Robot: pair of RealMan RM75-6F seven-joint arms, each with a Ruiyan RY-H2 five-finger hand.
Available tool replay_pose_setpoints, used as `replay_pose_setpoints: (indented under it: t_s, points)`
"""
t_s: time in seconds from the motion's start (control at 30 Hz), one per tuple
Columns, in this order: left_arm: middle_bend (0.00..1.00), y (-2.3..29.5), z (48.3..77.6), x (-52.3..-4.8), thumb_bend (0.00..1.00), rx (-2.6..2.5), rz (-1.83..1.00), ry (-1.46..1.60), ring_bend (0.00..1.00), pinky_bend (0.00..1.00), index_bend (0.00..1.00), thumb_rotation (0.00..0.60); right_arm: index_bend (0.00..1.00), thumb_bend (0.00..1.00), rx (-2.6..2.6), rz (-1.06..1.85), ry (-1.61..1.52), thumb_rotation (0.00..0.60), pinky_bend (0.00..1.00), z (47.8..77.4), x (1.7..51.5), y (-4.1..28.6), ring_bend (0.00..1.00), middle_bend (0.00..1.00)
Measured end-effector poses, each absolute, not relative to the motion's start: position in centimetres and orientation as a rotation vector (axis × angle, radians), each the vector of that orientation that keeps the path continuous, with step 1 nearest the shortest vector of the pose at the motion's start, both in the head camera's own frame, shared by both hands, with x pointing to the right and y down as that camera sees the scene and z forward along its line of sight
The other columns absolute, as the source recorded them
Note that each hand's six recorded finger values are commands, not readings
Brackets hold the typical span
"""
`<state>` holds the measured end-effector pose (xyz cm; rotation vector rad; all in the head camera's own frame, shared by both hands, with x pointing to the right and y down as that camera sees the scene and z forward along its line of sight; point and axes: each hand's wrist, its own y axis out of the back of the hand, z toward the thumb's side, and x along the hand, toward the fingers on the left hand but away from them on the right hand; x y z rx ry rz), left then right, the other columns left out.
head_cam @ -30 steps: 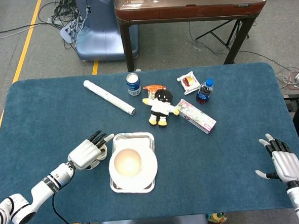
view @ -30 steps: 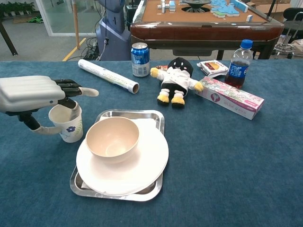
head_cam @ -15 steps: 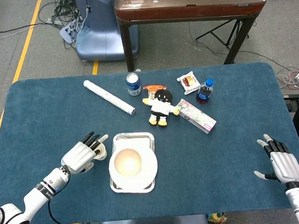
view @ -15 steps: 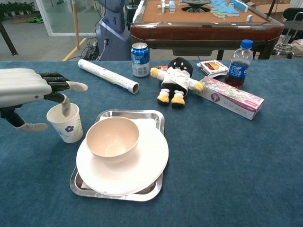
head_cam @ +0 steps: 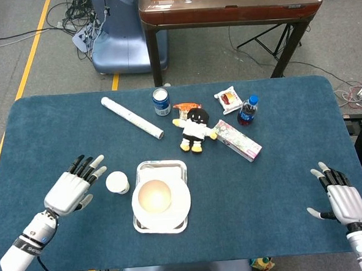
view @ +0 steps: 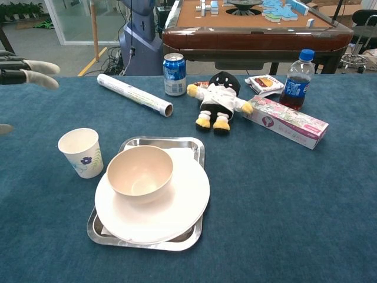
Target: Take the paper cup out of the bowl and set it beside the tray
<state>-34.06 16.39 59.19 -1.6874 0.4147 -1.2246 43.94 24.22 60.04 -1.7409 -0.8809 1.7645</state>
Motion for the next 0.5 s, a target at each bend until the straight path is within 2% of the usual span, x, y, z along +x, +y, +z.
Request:
replay_pose_setpoints:
  t_s: [0.07, 0.5]
  points:
    - [0.0, 16.6, 58.6, -35.2, 0.32, -1.687, -1.247, 0.472, 0.0, 0.0, 0.0, 0.6, 0.0, 0.22, -1.742, 1.757, -0.881, 0.6, 0.0, 59.9, 43.8, 24.3, 0.0, 0.0]
    - [0.0, 19.4, 55.9, -44.1, 0.32, -1.625, -1.39, 0.834, 0.0, 0.0, 0.0, 0.6, 0.0, 0.22, -1.749, 1.71, -0.866, 0.6, 0.0, 59.1, 42.8, 25.0, 0.0, 0.0]
